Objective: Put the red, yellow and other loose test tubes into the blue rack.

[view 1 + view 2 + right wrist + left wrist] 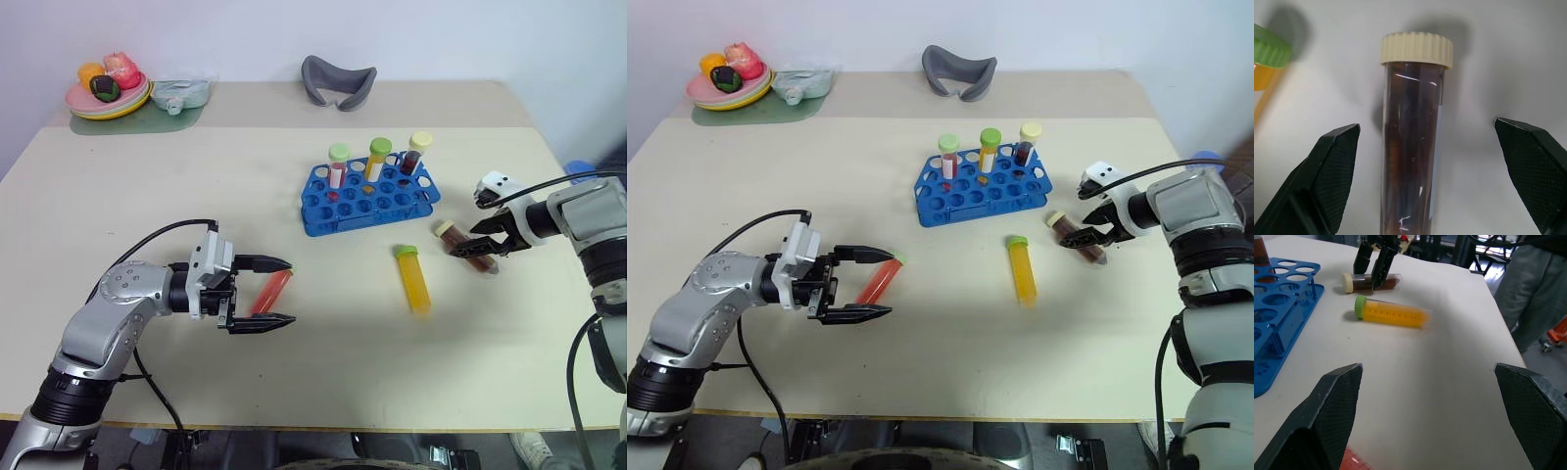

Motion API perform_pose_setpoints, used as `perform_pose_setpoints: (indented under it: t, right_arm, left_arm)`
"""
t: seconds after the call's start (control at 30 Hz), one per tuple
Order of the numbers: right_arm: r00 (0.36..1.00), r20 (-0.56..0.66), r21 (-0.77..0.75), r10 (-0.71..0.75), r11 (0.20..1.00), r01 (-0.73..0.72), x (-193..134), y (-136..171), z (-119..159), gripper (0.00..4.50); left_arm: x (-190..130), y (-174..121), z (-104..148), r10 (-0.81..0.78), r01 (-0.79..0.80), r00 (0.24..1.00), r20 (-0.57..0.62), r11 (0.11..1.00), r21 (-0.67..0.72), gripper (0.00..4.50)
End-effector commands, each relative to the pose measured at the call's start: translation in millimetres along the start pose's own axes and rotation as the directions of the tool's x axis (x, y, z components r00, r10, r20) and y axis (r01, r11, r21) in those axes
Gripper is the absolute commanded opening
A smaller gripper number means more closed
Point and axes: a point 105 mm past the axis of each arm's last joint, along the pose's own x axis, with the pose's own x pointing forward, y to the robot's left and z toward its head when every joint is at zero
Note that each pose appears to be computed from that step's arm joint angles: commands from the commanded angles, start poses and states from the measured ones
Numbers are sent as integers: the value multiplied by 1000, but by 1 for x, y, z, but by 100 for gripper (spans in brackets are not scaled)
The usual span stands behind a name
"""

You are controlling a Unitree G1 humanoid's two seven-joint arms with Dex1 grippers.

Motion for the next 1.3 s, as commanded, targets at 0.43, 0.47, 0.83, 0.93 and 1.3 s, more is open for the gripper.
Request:
perform_pose_setpoints:
  t: [0.43, 0.47, 0.83, 0.93, 1.3]
  right_arm:
    - [993, -89, 34, -76, 996, 79, 20, -1, -17, 80]
    - [994, -81, 31, -69, 997, 72, 20, 0, -17, 80]
    - [840, 532, -29, 111, 993, -114, -23, 48, 73, 80]
    - [630, 769, -26, 109, 990, -140, -44, 52, 105, 80]
    - [131, 984, 123, -117, 992, -40, -35, 44, 133, 80]
  left_arm:
    - [1, -1, 4, -3, 3, 1000, 5, 1000, 31, 447]
    - [1, -1, 4, -3, 3, 1000, 6, 1000, 31, 447]
    - [0, 0, 3, 21, -21, 1000, 8, 999, 37, 447]
    - [-2, 2, 3, 36, -37, 999, 7, 998, 42, 447]
    - [3, 10, 10, 122, -124, 990, 64, 992, 35, 447]
